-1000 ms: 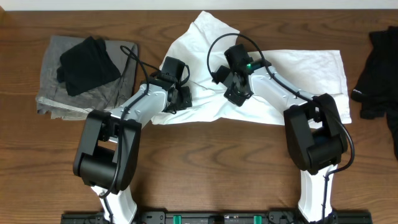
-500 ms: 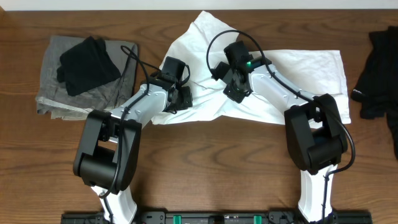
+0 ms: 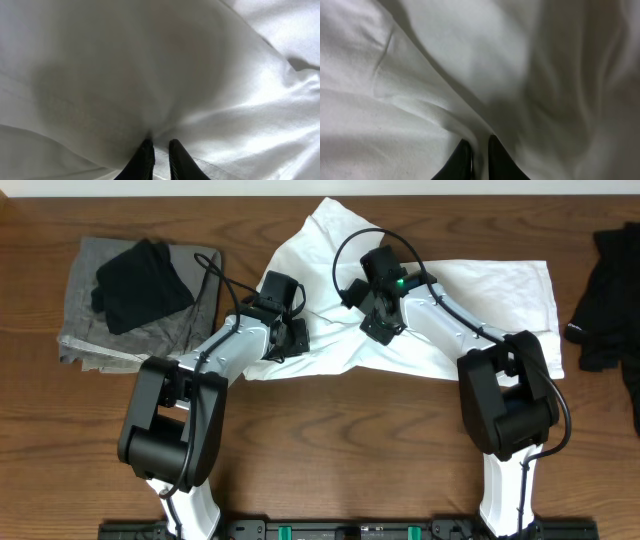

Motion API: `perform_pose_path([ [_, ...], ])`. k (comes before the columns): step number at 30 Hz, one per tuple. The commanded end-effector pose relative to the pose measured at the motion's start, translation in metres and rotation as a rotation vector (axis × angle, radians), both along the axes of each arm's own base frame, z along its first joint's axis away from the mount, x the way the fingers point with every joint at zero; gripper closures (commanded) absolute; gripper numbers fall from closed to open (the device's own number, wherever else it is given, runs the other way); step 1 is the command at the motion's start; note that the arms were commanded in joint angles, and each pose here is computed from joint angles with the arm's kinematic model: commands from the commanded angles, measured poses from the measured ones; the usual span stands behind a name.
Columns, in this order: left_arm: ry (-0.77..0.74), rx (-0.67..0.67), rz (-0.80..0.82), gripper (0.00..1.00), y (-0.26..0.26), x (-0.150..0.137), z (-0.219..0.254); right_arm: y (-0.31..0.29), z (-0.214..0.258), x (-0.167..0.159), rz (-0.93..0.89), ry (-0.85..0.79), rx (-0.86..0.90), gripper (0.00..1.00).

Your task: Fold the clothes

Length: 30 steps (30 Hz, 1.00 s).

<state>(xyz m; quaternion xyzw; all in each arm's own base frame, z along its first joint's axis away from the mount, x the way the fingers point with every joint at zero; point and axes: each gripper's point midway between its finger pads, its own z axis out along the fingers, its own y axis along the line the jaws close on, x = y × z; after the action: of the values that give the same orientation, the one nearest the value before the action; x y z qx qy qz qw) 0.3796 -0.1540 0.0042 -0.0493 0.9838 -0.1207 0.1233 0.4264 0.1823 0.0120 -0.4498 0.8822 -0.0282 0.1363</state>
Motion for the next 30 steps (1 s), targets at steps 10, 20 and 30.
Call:
perform_pose_path([
  [10,0.036,0.039,0.001,0.85,0.009,-0.009,-0.015,-0.013,0.008,0.017,-0.047,-0.042,0.005,0.86],
  [20,0.037,0.039,0.001,0.85,0.009,-0.009,-0.015,-0.01,0.012,0.028,-0.051,-0.084,0.024,0.81],
  [30,0.037,0.039,0.001,0.85,0.009,-0.009,-0.015,-0.018,0.013,0.033,-0.068,-0.092,0.026,0.79],
])
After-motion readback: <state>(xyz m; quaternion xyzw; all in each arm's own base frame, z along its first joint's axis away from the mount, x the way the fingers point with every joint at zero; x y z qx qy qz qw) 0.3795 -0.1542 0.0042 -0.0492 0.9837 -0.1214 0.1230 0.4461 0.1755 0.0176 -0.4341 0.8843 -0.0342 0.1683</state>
